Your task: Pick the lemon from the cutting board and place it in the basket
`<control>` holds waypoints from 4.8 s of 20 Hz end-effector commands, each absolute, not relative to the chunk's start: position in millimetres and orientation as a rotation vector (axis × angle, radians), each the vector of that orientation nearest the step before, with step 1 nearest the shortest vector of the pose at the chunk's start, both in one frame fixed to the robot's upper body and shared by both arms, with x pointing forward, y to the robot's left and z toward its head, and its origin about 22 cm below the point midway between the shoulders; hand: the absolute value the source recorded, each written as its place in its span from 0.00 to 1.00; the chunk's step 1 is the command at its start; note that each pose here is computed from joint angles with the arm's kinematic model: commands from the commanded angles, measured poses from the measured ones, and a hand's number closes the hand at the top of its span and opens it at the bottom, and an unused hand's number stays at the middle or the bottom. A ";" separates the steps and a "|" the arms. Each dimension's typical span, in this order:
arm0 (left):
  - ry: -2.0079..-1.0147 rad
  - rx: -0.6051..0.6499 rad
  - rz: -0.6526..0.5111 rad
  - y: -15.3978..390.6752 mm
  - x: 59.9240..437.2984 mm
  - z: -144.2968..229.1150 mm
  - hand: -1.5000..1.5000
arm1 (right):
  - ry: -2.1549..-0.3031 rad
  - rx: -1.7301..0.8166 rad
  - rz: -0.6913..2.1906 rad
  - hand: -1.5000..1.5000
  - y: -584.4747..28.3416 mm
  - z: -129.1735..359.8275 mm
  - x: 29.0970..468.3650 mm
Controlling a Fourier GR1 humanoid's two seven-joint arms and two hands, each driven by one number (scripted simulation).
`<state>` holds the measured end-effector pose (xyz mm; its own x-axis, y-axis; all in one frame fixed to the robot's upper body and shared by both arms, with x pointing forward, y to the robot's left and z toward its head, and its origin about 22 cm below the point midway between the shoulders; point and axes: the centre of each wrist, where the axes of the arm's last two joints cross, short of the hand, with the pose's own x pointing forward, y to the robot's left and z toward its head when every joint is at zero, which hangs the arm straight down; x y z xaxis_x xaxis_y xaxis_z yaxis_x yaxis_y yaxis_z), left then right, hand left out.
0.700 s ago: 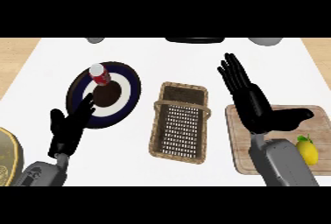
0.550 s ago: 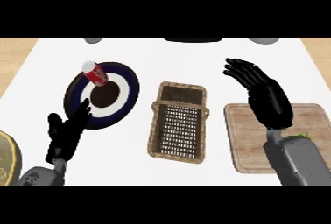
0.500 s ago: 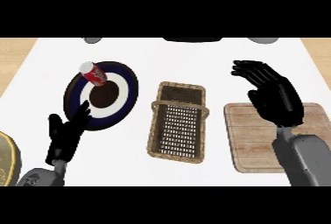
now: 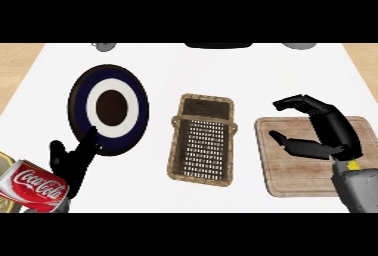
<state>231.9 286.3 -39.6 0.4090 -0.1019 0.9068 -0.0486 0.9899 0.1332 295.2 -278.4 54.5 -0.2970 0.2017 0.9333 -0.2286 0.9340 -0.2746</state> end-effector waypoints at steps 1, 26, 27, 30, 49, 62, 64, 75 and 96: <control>-1.009 0.160 -0.036 299.2 198.7 -60.0 0.50 | -1.750 -0.215 0.512 0.00 -270.6 62.6 292.1; -1.020 0.163 -0.019 300.0 208.1 -38.9 0.50 | -0.854 -0.836 1.287 0.00 -365.7 340.8 250.9; -1.007 0.160 -0.018 303.0 186.3 -55.9 0.50 | -0.826 -0.835 1.301 0.00 -365.9 334.5 249.1; -1.007 0.174 -0.038 291.4 191.5 -50.2 0.50 | -0.814 -0.817 1.282 0.00 -370.6 331.2 250.6; -1.027 0.159 -0.030 300.3 201.8 -39.3 0.50 | -0.922 -0.772 1.220 0.00 -364.4 212.0 242.4; -1.018 0.151 -0.033 291.2 192.0 -55.8 0.50 | -0.833 -0.779 1.233 0.00 -381.7 148.3 253.3; -1.013 0.133 -0.026 311.0 195.6 -49.5 0.50 | -0.863 -0.755 1.232 0.00 -376.2 136.7 247.6; -1.008 0.149 -0.028 303.4 210.2 -47.7 0.50 | -0.889 -0.770 1.217 0.00 -374.2 83.9 254.1; -1.002 0.163 -0.025 295.2 182.5 -56.7 0.50 | -0.743 -0.768 1.280 0.00 -385.4 47.1 257.2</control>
